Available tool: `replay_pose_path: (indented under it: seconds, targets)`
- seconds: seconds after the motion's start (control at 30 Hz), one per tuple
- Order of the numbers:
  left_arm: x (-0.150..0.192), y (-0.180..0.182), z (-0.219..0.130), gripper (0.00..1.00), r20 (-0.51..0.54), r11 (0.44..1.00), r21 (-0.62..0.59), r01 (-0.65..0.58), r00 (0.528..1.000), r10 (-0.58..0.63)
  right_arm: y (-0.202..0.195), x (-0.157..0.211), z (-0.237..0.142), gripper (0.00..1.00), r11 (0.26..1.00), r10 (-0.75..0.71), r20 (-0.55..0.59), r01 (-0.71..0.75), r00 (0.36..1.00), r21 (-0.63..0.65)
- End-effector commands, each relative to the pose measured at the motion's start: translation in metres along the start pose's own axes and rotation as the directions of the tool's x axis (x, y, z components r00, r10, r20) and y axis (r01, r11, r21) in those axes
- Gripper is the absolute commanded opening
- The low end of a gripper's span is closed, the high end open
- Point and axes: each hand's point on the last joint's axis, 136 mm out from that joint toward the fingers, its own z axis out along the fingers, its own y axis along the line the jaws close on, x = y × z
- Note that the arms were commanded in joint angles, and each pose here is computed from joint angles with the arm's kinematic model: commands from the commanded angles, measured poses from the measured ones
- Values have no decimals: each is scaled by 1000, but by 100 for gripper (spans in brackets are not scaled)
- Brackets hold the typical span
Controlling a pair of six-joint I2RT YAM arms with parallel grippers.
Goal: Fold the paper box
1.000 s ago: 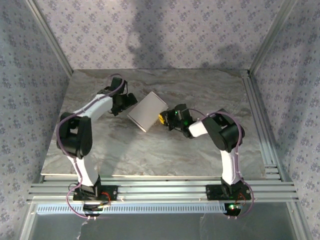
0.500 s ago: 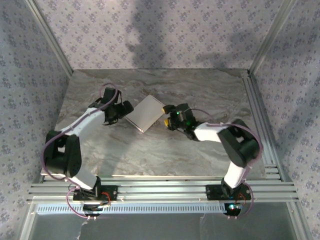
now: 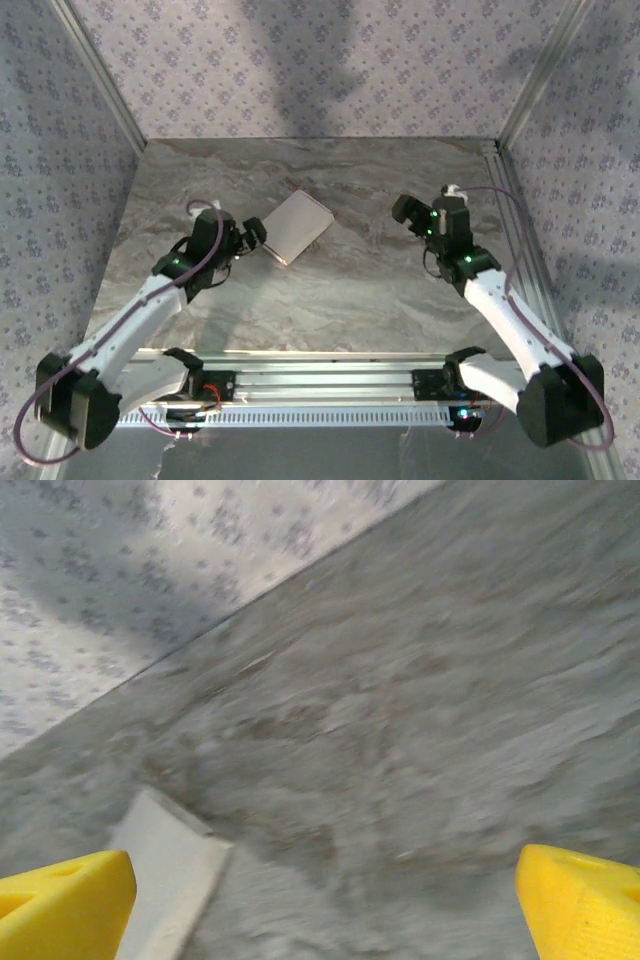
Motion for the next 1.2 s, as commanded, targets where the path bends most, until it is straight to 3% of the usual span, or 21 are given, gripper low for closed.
replay_pose_path:
  seconds: [0.0, 0.03, 0.07, 0.13, 0.3, 0.47, 0.6, 0.93, 1.17]
  targets:
    - [-37, 58, -31, 100, 282, 967, -253, 31, 958, 43, -60, 2, -11, 99, 965, -198, 43, 188, 979, 181]
    - [-43, 65, -36, 99, 324, 960, -279, 26, 944, 68, -62, 0, -10, 99, 964, -232, 79, 217, 970, 156]
    - [-47, 68, -38, 100, 360, 956, -292, -19, 924, 128, -56, -1, -7, 99, 936, -349, 132, 336, 928, 107]
    - [-51, 65, -37, 99, 406, 944, -297, -144, 876, 261, -72, 7, -5, 99, 886, -457, 165, 430, 874, 175]
    - [-39, 88, -19, 100, 382, 871, -413, -267, 817, 432, -108, 25, 11, 99, 900, -416, 138, 385, 899, 204]
    - [-44, 101, -1, 100, 399, 890, -387, -241, 827, 397, -111, 42, 45, 99, 891, -446, 113, 429, 888, 147]
    - [-57, 113, 10, 100, 450, 897, -378, -230, 801, 395, -107, 41, 66, 99, 865, -497, 68, 487, 865, 119]
    - [-54, 144, 61, 100, 402, 899, -377, -225, 834, 377, -126, 48, 85, 99, 878, -479, 128, 473, 868, 80]
    - [-63, 163, 76, 100, 381, 903, -376, -207, 854, 354, -130, 46, 98, 99, 866, -490, 38, 481, 871, 134]
